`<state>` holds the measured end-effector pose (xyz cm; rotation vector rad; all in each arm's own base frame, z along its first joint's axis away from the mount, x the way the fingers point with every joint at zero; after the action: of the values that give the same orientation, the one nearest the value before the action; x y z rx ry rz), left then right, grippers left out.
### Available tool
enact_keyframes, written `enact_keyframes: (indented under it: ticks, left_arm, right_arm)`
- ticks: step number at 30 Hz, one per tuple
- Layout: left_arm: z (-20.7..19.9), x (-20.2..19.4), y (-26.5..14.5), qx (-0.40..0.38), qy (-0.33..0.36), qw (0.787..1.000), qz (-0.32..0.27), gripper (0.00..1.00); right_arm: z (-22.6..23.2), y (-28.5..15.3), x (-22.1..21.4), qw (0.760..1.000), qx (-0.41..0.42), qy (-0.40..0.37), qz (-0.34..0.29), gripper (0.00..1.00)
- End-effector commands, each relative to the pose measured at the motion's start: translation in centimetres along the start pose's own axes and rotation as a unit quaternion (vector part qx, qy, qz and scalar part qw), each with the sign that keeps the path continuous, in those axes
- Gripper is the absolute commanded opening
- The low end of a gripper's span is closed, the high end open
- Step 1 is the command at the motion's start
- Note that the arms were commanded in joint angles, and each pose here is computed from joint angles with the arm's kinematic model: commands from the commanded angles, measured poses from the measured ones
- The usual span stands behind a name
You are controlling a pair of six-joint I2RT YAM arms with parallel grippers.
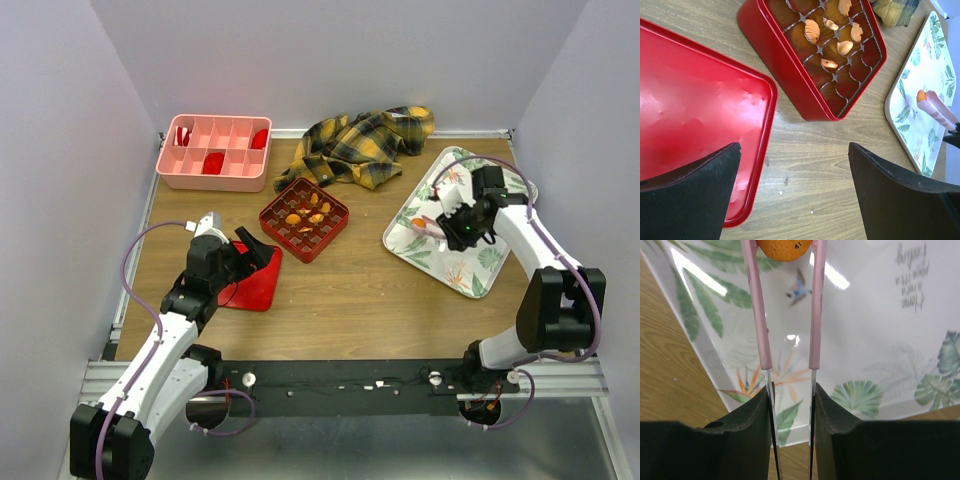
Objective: Pack the cookies
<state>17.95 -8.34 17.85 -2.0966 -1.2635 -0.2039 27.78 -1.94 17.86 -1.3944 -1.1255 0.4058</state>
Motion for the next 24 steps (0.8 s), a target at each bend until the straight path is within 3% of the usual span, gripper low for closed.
enact_keyframes:
  ticks: [1, 12, 24]
  left_arm:
    - [-0.3, 0.4, -0.2, -0.004, 0.003, 1.000, -0.005, 0.99]
    - [-0.3, 0.5, -0.8, 0.003, 0.002, 1.000, -0.014, 0.99]
    - [-0.4, 0.8, -1.1, 0.008, 0.006, 1.000, -0.020, 0.99]
  right_arm:
    - [0.9, -1.3, 5.1, 0.996, 0.011, -0.049, -0.068, 0.21]
    - [5.9, -0.9, 16.9, 0.967, 0.074, -0.196, -0.142, 0.21]
    - [9.1, 2.3, 22.1, 0.949, 0.104, -0.266, -0.131, 0.22]
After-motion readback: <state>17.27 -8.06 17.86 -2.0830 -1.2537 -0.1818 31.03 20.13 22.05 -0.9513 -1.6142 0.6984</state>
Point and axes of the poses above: each gripper's point midway between its finger pads, its own y axis out along the fingers, its own z axis along the line the jaws close on, x = y × z, the point moved 10 cm from there along -y, back along the fingers, and after that the axes turned 14 degrees about -y, right-handed, at the moved point
